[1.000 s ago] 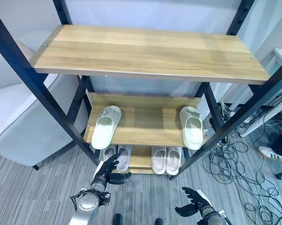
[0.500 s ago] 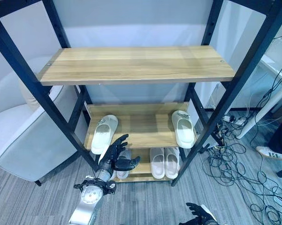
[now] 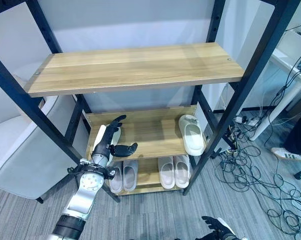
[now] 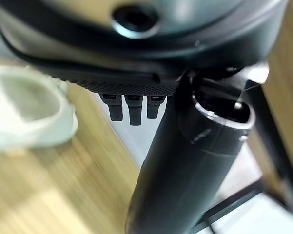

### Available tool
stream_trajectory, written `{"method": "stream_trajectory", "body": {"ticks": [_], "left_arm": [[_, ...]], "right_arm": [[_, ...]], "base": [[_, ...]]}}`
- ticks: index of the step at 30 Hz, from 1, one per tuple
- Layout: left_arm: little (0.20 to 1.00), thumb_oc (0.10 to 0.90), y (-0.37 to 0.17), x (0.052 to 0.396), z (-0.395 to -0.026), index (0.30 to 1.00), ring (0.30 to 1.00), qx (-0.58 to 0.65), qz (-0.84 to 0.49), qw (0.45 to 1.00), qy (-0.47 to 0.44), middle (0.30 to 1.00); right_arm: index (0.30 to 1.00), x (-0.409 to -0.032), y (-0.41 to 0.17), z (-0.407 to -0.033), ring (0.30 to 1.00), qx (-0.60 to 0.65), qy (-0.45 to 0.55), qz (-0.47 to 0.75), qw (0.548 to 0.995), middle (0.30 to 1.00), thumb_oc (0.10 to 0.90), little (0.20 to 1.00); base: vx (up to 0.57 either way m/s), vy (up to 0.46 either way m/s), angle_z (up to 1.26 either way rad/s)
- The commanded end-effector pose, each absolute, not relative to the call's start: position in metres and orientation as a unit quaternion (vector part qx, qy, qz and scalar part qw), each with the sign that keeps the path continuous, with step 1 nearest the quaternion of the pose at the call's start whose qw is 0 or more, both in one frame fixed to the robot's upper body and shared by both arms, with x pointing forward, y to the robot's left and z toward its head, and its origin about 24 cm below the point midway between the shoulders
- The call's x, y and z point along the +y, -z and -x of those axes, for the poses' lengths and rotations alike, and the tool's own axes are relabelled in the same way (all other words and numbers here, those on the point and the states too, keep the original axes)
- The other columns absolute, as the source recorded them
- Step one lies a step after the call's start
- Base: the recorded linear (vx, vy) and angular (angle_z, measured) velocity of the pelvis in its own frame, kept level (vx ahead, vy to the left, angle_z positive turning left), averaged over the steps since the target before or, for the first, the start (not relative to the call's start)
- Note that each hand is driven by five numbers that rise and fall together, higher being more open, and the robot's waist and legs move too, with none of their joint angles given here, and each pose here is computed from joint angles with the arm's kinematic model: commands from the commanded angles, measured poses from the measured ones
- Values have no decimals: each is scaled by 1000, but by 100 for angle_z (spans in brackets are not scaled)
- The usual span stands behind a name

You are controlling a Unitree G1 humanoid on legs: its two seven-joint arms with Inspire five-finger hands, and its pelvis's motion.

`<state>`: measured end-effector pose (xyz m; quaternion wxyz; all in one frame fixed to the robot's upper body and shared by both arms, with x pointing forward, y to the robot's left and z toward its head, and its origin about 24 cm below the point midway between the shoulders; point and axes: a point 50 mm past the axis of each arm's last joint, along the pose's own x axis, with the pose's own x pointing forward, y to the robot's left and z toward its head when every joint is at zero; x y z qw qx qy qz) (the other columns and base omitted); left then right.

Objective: Arrange the slippers neatly on the shoe rack.

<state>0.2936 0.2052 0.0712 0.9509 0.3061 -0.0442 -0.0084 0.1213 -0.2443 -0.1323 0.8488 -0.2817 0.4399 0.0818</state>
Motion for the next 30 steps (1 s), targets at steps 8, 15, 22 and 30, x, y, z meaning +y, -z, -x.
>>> {"method": "stream_trajectory", "body": {"ticks": [8, 15, 22, 30], "left_arm": [[900, 800, -163, 247, -336, 900, 900, -179, -488, 850, -80, 900], [900, 800, -180, 272, -341, 900, 900, -166, -572, 797, -102, 900], [900, 800, -200, 279, -351, 900, 900, -163, -623, 757, -111, 900], [900, 800, -229, 274, -363, 900, 900, -187, -635, 738, -132, 900]], "right_arm": [[900, -251, 108, -165, 900, 361, -77, 306, 877, 900, 800, 900], [900, -253, 105, -168, 900, 355, -76, 308, 879, 900, 800, 900], [900, -253, 100, -178, 900, 340, -77, 316, 882, 900, 800, 900], [900, -253, 97, -185, 900, 332, -74, 320, 884, 900, 800, 900]], "base": [[-56, 17, -3], [-43, 17, 0], [-58, 14, -1], [-27, 5, 0]]}}
